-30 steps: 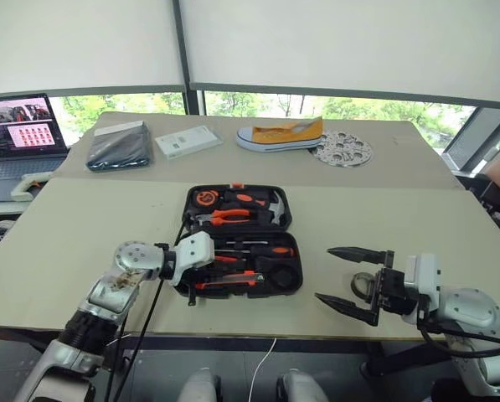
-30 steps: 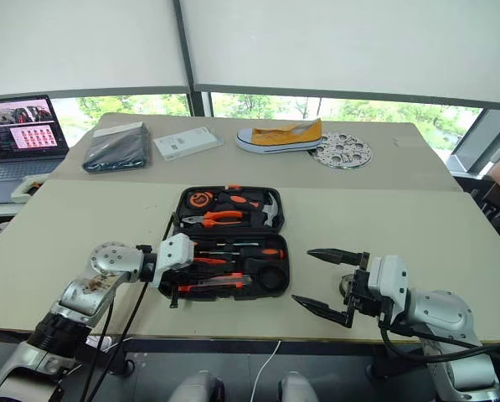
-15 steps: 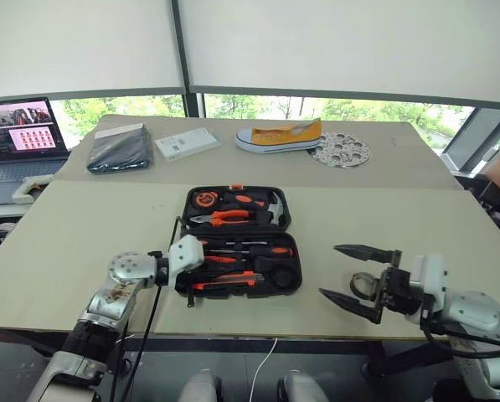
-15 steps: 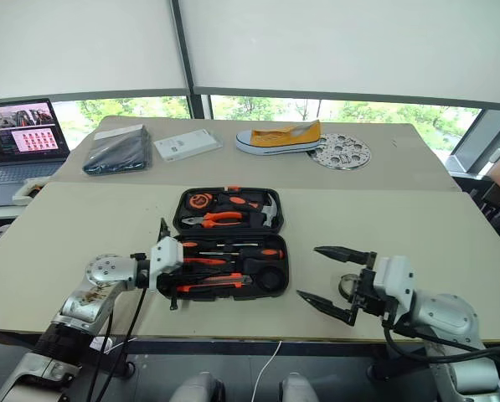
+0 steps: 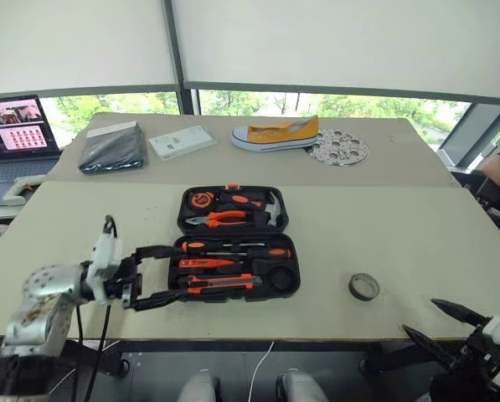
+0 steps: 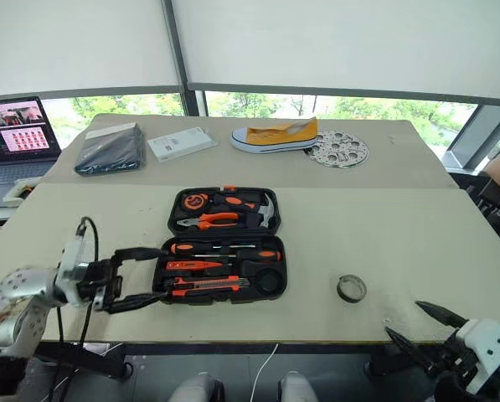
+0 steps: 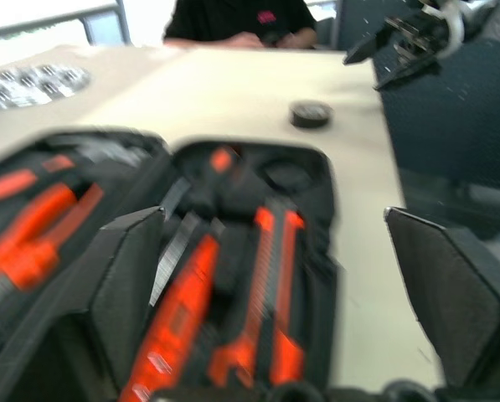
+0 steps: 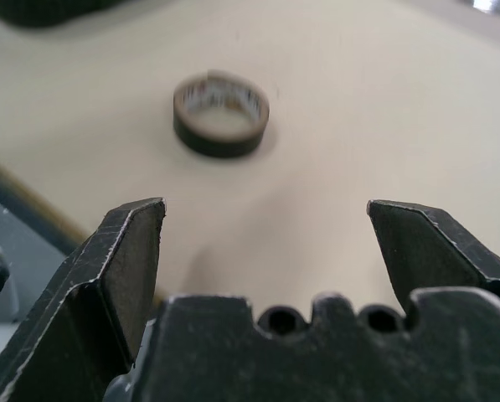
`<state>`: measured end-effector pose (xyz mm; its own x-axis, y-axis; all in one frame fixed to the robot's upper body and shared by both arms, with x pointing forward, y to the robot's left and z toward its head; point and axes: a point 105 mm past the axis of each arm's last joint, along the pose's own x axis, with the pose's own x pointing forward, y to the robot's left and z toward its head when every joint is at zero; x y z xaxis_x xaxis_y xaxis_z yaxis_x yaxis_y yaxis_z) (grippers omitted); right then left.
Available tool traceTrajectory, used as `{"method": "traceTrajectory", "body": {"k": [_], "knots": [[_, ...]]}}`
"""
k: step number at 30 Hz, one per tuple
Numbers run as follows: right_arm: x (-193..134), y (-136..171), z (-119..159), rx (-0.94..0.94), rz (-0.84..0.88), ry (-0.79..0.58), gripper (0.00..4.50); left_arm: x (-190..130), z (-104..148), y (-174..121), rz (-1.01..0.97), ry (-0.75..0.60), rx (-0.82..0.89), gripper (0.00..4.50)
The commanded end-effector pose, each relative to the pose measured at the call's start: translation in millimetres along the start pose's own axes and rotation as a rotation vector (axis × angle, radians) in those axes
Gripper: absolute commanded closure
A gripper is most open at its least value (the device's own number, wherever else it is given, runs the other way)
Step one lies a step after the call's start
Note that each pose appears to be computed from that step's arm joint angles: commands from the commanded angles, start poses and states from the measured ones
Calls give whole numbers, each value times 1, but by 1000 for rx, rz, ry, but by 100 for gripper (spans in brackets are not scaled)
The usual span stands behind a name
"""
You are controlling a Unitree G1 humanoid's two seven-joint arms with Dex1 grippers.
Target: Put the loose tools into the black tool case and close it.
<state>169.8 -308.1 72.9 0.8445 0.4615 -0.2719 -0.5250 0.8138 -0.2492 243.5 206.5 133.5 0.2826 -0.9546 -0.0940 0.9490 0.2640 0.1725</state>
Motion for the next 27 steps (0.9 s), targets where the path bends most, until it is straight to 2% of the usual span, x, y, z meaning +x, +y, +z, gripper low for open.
{"method": "traceTrajectory", "body": {"k": [1, 5, 9, 14, 18, 22, 25, 27], "knots": [[-1, 1, 23, -44, 15, -40, 0, -10, 5, -3, 0, -33, 30, 3], [18, 13, 54, -73, 155, 3, 0, 5, 13, -8, -29, -103, 20, 3], [49, 20, 76, -105, 271, 99, 0, 19, 9, -19, -82, -113, 40, 3], [69, 28, 74, -111, 383, 285, 0, 31, 8, -26, -129, -114, 58, 3], [79, 22, 61, -145, 370, 402, 0, 38, 11, -27, -132, -122, 72, 3], [88, 19, 54, -171, 366, 436, 0, 39, 13, -29, -128, -128, 79, 3], [96, 20, 56, -186, 375, 422, 73, 40, 14, -29, -126, -130, 85, 0], [100, 21, 56, -192, 383, 423, 146, 41, 15, -28, -122, -130, 91, 0]]}}
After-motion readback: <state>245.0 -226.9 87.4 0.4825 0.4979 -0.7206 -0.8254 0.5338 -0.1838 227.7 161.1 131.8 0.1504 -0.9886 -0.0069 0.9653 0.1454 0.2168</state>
